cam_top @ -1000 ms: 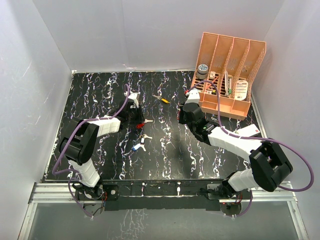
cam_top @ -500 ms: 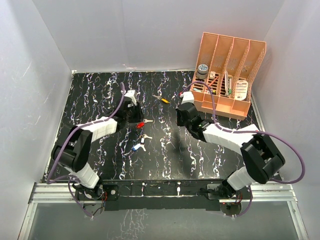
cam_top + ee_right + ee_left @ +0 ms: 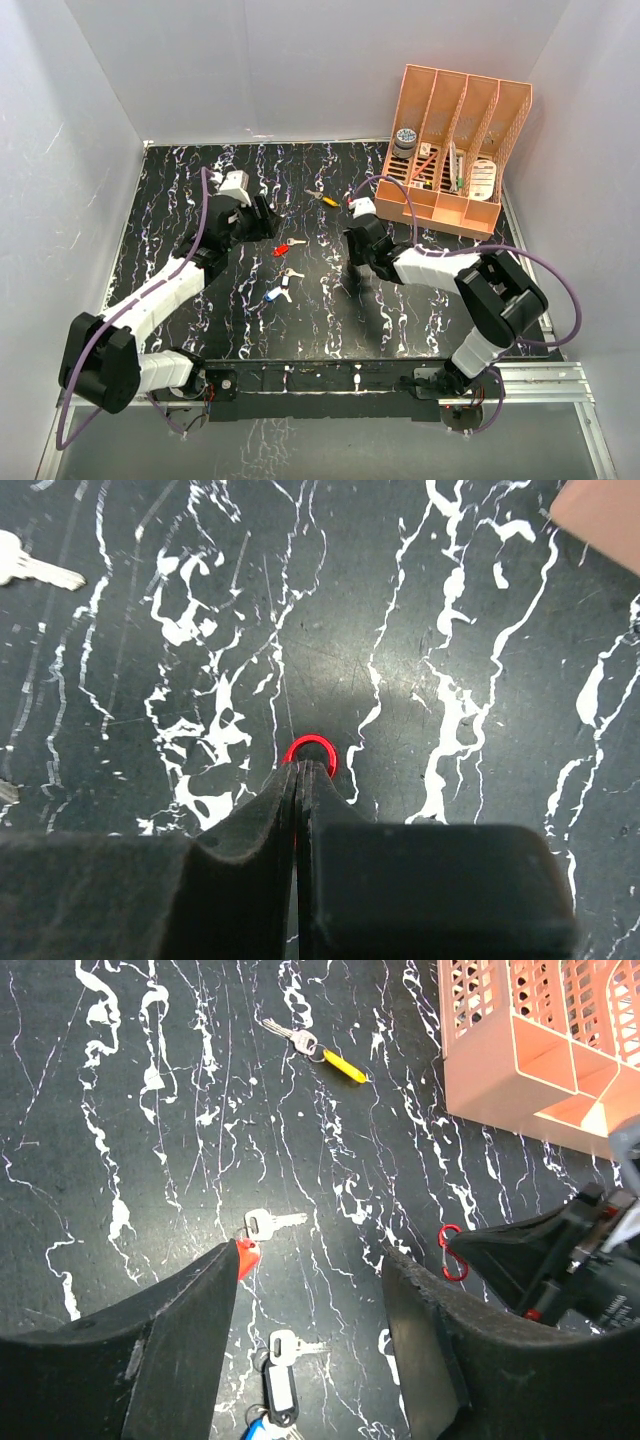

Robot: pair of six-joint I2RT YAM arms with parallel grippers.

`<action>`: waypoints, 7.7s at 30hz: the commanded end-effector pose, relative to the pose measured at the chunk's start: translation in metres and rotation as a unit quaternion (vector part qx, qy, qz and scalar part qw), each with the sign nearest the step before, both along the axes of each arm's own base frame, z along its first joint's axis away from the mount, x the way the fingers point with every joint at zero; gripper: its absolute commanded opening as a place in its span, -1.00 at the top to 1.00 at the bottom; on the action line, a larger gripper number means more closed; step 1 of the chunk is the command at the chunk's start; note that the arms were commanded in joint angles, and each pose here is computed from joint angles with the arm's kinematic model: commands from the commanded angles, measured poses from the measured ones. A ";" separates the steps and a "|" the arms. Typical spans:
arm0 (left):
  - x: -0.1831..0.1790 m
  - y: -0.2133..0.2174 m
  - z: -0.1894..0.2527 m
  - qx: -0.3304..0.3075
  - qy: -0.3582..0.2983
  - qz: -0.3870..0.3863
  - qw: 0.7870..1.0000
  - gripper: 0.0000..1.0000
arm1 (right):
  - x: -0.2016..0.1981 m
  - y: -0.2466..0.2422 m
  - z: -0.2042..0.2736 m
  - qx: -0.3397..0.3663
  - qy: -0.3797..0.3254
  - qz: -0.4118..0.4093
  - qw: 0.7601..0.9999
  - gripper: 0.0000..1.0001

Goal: Put the keys on the keyring

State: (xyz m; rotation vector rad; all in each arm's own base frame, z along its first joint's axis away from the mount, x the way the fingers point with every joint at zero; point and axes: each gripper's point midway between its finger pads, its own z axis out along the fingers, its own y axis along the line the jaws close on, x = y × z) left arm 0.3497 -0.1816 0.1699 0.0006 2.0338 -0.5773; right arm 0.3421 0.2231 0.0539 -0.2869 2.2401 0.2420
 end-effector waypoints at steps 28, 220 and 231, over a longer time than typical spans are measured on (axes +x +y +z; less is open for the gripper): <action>-0.012 0.016 -0.004 0.011 0.001 0.025 1.000 -0.23 | 0.025 0.004 0.019 0.007 -0.012 -0.047 0.999 -0.08; -0.019 -0.147 0.012 -0.234 0.012 -0.149 0.961 0.08 | 0.030 0.041 0.144 0.256 -0.046 -0.103 0.960 0.99; -0.018 -0.108 0.017 -0.184 0.005 -0.071 0.980 -0.22 | 0.033 0.029 0.138 0.227 -0.058 -0.112 0.966 1.00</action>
